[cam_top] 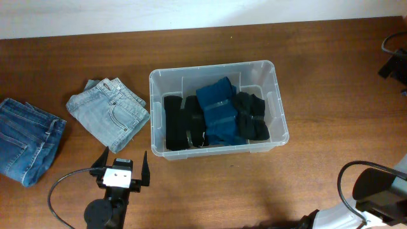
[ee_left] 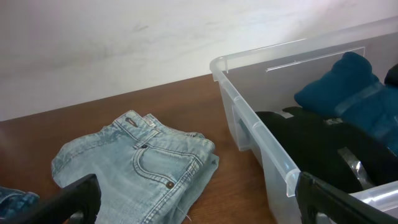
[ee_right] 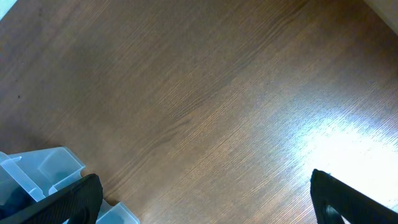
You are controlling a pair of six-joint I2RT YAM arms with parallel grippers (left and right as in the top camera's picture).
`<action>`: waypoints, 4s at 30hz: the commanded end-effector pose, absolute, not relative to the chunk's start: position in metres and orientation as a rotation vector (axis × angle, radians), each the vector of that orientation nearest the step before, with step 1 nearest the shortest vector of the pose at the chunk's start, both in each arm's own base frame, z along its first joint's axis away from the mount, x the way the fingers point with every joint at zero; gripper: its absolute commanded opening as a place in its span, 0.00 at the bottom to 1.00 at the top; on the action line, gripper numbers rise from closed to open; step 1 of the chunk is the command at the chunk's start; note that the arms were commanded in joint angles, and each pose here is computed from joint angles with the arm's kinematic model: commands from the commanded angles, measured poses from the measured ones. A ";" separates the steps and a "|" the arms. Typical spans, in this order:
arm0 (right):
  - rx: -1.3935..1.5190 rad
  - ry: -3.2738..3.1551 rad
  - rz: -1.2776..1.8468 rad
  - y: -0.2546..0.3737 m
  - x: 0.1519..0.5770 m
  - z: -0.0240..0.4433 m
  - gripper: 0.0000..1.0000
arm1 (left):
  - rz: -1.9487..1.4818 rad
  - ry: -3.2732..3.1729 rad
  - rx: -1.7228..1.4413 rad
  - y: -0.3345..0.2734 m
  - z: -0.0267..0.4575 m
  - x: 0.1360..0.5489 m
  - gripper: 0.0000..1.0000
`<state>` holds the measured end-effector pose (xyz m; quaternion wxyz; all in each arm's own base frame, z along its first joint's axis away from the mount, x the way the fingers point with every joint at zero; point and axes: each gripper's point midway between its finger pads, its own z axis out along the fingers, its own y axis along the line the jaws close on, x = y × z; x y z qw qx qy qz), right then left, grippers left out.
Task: Pack container
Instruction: 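Move the left gripper to the light-blue folded jeans, then grasp the light-blue jeans edge with the left gripper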
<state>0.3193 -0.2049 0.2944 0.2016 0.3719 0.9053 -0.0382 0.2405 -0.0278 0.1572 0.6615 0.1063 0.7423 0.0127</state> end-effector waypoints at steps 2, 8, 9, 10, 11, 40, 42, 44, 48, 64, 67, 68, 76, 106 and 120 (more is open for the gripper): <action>1.051 2.532 -0.116 -0.206 0.317 0.293 0.98 | 0.035 1.676 0.258 -0.028 0.155 0.241 0.99; 1.051 2.532 -0.116 -0.206 0.317 0.293 0.99 | 0.031 1.613 0.258 -0.030 0.170 0.242 0.99; 1.051 2.532 -0.117 -0.206 0.317 0.293 0.99 | 0.024 1.593 0.263 -0.032 0.175 0.242 0.99; 1.051 2.532 -0.116 -0.206 0.317 0.293 0.99 | 0.013 1.570 0.271 -0.034 0.181 0.241 1.00; 1.051 2.532 -0.116 -0.206 0.317 0.293 0.99 | -0.002 1.549 0.286 -0.038 0.187 0.240 0.99; 1.051 2.532 -0.116 -0.206 0.317 0.293 0.99 | 0.000 1.504 0.388 -0.045 0.442 0.193 0.99; 1.051 2.532 -0.116 -0.206 0.317 0.293 0.99 | -0.036 1.590 0.253 -0.034 0.430 0.203 0.99; 1.051 2.532 -0.116 -0.206 0.317 0.293 0.99 | -0.042 1.696 0.049 -0.014 0.411 0.216 0.99; 1.051 2.532 -0.116 -0.206 0.317 0.293 0.99 | 0.012 1.892 -0.233 0.014 0.364 0.243 0.99; 1.051 2.532 -0.116 -0.206 0.317 0.293 0.99 | 0.003 2.209 -0.694 0.041 0.246 0.339 0.93; 1.051 2.532 -0.116 -0.206 0.317 0.293 0.99 | 0.015 2.271 -0.797 0.058 0.216 0.348 0.94; 1.051 2.532 -0.116 -0.206 0.317 0.293 0.99 | 0.017 2.296 -0.821 0.063 0.206 0.350 0.94; 1.051 2.532 -0.117 -0.206 0.317 0.293 0.99 | -0.283 2.467 -1.011 0.081 0.124 0.370 0.95; 1.051 2.532 -0.117 -0.206 0.317 0.293 0.99 | -0.305 2.552 -1.167 0.111 0.011 0.395 0.95; 1.051 2.532 -0.116 -0.206 0.317 0.293 0.99 | -0.306 2.587 -1.188 0.111 -0.015 0.394 0.47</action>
